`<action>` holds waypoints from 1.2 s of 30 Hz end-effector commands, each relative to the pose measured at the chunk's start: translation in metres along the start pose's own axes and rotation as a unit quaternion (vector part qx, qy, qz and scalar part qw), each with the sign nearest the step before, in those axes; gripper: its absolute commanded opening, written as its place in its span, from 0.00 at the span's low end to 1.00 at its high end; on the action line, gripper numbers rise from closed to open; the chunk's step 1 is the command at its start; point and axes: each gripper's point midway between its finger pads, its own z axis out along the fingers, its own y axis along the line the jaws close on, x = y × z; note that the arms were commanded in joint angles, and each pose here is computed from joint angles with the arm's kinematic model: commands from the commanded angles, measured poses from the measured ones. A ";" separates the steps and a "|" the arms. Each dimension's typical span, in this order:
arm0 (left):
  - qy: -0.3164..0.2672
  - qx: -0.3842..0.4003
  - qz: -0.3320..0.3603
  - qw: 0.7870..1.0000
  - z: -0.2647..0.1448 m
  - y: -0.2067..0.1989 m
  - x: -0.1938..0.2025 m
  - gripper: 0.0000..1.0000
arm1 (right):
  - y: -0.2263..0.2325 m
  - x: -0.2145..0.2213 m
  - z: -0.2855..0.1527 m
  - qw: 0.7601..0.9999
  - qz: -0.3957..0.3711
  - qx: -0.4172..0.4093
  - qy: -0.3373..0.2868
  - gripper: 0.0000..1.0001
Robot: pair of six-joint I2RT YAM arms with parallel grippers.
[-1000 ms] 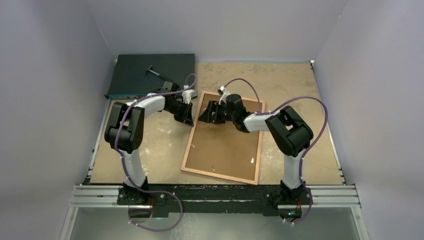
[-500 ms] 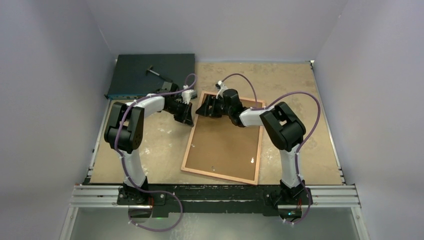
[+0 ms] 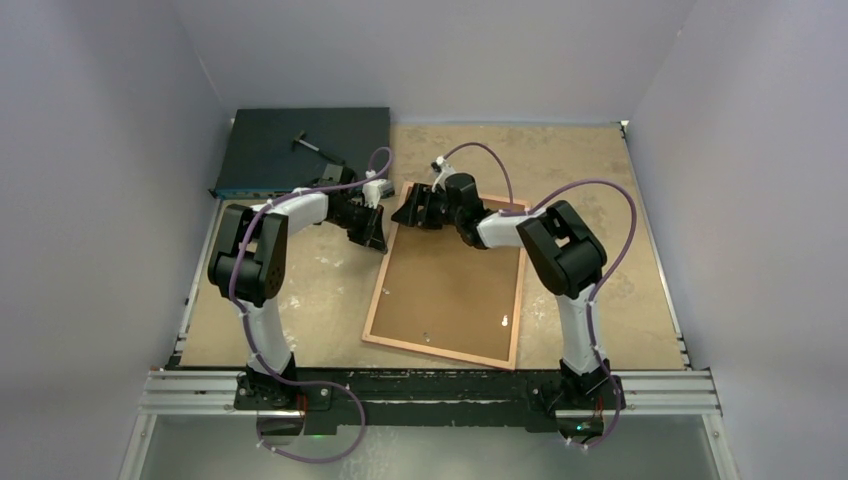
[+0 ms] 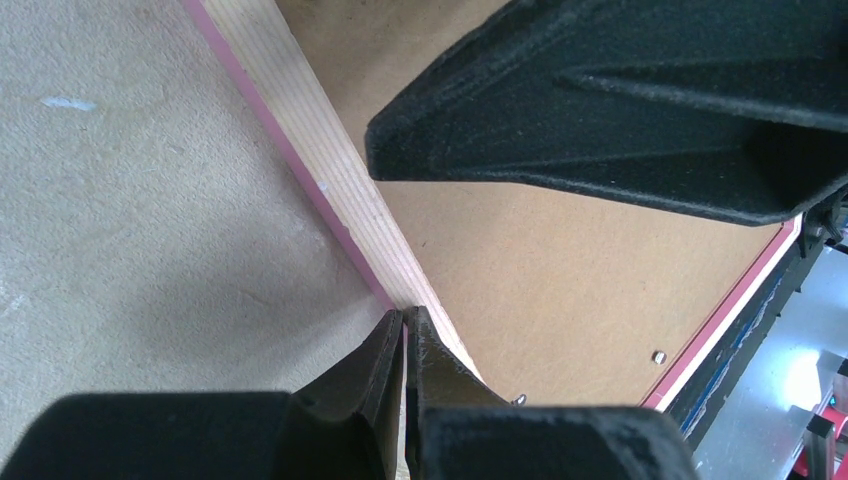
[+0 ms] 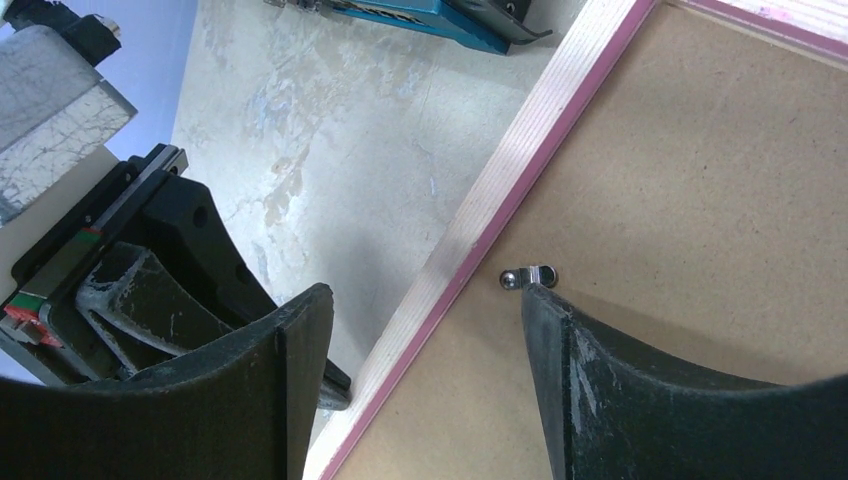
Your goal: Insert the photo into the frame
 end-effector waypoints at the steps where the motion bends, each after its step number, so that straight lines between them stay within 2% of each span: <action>1: 0.017 0.013 0.008 1.000 0.008 -0.005 0.014 0.00 | -0.006 -0.004 0.007 1.000 -0.001 0.008 -0.003 0.72; 36: 0.018 0.018 0.009 1.000 0.009 -0.007 0.016 0.00 | 0.012 0.010 0.022 0.996 -0.013 -0.077 0.040 0.60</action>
